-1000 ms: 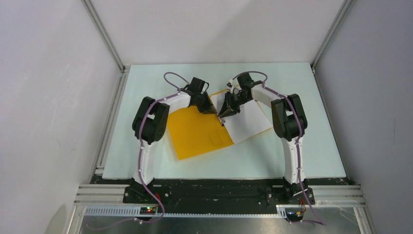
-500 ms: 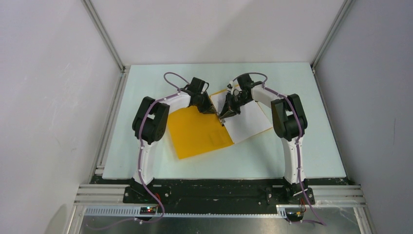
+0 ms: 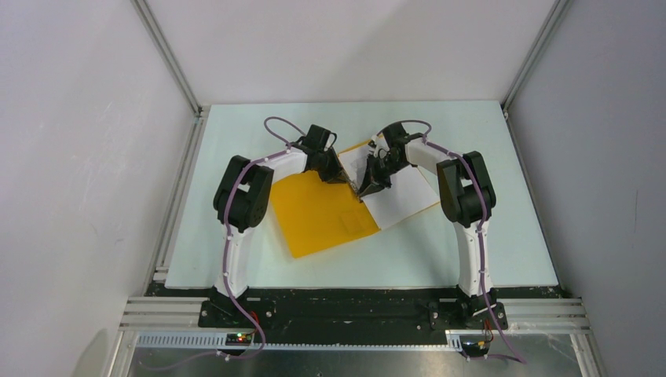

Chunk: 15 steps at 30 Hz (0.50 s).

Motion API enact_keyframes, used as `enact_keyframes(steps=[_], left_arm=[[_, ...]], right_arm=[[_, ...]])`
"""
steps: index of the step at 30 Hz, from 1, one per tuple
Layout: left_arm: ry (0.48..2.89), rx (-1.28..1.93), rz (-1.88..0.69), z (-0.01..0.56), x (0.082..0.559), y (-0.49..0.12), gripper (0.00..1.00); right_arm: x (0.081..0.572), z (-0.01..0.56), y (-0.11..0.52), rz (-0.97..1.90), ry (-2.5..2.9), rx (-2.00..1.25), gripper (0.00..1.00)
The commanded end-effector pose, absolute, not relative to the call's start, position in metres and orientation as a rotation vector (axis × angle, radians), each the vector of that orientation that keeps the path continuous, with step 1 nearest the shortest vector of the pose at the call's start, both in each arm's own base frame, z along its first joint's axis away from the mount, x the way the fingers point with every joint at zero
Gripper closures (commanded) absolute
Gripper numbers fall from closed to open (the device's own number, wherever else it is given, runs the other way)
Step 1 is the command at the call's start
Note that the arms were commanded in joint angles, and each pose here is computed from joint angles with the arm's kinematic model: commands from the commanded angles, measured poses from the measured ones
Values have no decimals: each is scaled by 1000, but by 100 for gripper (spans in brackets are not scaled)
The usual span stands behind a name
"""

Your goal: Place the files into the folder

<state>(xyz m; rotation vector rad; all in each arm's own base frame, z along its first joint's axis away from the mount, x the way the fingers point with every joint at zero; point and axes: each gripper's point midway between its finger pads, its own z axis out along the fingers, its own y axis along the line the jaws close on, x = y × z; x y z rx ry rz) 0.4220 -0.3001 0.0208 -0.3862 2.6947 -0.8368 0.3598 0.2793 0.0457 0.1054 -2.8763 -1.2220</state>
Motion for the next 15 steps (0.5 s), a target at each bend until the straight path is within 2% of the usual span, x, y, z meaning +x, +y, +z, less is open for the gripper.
enact_keyframes(steps=[1, 15], left_arm=[[2712, -403, -808, 10, 424, -297, 82], [2732, -414, -808, 3, 419, -296, 82]], right_arm=[[365, 9, 254, -968, -3008, 116, 99], [374, -6, 236, -751, -3122, 167, 100]])
